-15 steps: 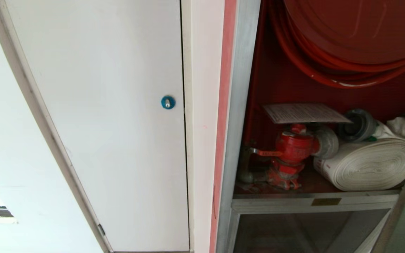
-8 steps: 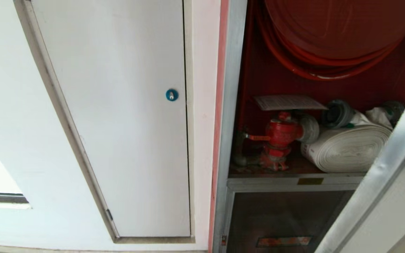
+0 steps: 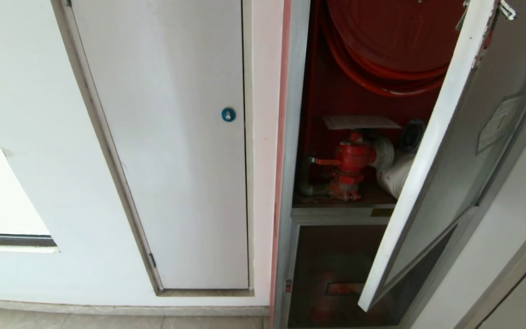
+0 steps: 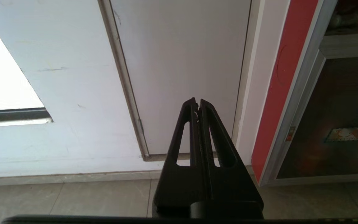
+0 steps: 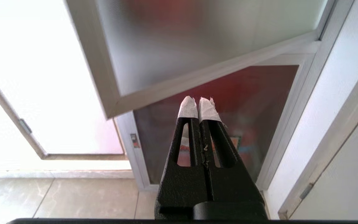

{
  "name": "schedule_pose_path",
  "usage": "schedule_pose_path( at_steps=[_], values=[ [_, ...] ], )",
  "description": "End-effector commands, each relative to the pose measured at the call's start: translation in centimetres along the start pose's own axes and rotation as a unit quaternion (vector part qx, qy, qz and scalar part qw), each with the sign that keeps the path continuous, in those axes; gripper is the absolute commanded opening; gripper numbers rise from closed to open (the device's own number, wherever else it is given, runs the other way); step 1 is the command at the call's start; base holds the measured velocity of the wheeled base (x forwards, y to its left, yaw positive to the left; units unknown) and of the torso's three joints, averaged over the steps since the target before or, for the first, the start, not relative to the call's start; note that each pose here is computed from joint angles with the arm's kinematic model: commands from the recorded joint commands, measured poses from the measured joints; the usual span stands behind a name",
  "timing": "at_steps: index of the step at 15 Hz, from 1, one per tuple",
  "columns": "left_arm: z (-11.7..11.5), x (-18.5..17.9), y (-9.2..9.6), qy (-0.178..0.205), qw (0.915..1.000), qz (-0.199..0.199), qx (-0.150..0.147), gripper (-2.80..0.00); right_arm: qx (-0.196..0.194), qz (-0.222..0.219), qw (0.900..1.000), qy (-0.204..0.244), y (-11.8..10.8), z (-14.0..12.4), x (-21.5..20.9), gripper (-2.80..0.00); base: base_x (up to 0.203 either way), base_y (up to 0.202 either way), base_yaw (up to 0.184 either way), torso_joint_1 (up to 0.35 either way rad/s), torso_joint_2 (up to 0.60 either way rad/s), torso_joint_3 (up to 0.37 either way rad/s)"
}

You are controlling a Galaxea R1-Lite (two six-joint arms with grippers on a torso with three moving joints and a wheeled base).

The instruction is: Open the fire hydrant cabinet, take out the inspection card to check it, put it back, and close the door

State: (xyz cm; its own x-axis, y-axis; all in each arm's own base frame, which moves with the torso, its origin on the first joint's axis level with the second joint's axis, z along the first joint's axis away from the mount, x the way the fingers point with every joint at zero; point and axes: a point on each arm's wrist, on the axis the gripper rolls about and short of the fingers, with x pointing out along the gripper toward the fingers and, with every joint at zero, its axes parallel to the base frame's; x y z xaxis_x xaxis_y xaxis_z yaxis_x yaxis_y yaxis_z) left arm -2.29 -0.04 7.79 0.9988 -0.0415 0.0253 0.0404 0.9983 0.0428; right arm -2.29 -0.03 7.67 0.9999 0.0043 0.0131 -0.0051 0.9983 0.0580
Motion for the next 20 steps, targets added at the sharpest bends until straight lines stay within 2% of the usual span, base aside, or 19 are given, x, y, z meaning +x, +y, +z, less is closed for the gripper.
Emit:
schedule_pose_path(
  at_steps=[1,13,20],
  values=[
    [-0.38,0.11,-0.01,0.007,1.0,0.0,-0.001,-2.8,0.0,0.0,1.0,0.002,0.0,-0.08,0.03,-2.8,-0.195,0.0,0.0,0.002,0.0,-0.001],
    [-0.37,0.1,-0.01,0.007,1.0,0.0,0.0,-2.8,0.0,0.0,1.0,0.002,0.0,-0.08,0.03,-2.8,-0.195,0.0,0.001,0.004,0.0,0.002],
    [-0.38,0.1,-0.01,0.007,1.0,0.0,-0.001,-2.8,0.0,0.0,1.0,0.002,0.0,-0.08,0.03,-2.8,-0.015,0.0,0.0,-0.002,0.0,0.001]
  ],
)
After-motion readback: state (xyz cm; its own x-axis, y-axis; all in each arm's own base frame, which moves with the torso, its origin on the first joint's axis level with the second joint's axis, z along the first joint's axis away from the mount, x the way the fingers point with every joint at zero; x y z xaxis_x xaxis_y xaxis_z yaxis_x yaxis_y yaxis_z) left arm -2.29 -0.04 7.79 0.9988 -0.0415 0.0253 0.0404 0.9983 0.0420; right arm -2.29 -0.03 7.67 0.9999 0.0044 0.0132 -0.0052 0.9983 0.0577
